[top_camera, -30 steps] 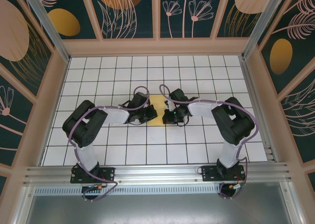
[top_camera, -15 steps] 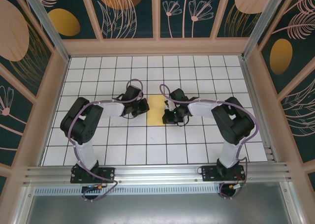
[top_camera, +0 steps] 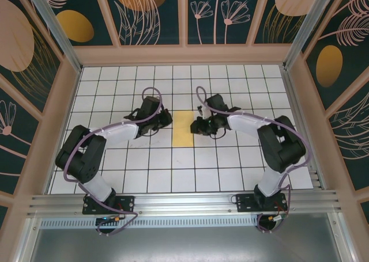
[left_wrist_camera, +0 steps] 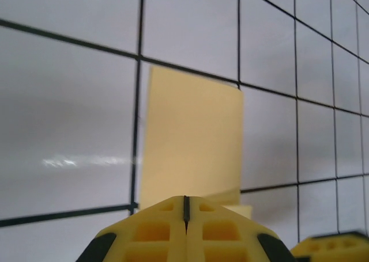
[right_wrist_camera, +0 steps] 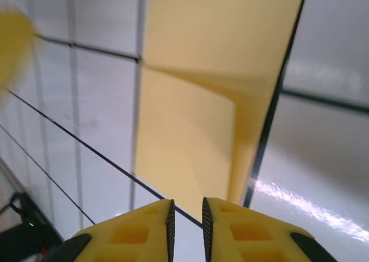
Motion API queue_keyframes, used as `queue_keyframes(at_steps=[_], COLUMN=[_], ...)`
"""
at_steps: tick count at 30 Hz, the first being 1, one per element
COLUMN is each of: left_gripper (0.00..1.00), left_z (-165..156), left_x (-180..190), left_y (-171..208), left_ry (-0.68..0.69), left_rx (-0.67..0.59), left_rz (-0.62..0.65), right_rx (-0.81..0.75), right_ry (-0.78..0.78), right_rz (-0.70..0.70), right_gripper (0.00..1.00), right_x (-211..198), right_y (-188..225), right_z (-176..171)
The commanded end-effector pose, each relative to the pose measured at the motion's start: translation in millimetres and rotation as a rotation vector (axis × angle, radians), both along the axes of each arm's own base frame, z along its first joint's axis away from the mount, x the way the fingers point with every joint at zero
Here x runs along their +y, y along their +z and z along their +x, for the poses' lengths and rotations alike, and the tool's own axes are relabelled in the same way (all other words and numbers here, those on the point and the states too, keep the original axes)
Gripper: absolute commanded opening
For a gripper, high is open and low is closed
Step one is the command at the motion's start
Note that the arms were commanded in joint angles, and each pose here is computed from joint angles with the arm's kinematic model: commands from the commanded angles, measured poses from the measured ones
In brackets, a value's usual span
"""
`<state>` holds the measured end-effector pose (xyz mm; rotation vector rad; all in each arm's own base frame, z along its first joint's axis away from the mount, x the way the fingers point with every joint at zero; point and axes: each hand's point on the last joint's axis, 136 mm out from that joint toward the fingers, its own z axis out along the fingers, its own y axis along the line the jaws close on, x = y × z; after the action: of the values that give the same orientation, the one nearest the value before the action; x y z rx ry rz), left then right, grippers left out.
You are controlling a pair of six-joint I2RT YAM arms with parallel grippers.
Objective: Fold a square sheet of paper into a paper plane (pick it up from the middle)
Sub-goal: Fold the triangle a second time at the center of the table.
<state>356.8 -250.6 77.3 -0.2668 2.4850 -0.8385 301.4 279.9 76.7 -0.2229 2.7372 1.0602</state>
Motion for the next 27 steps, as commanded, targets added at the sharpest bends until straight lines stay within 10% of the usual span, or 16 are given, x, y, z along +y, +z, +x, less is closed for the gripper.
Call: queue_keyframes(at_steps=[1,27], left_gripper=[0.05,0.00], left_z=[-12.9,-21.9], left_x=[-22.1,-47.2], left_y=[-3.3,-71.9], left_ry=[-0.039,-0.065], left_rx=[0.021,0.211], left_rz=[-0.064,-0.026], right_rx=[-0.085,0.020], right_ry=[-0.041,-0.033], right_rz=[0.031,-0.101], right_gripper=[0.24,0.11], right_x=[-4.3,6.5], right_y=[31.3,-42.8], right_z=[19.2,32.4])
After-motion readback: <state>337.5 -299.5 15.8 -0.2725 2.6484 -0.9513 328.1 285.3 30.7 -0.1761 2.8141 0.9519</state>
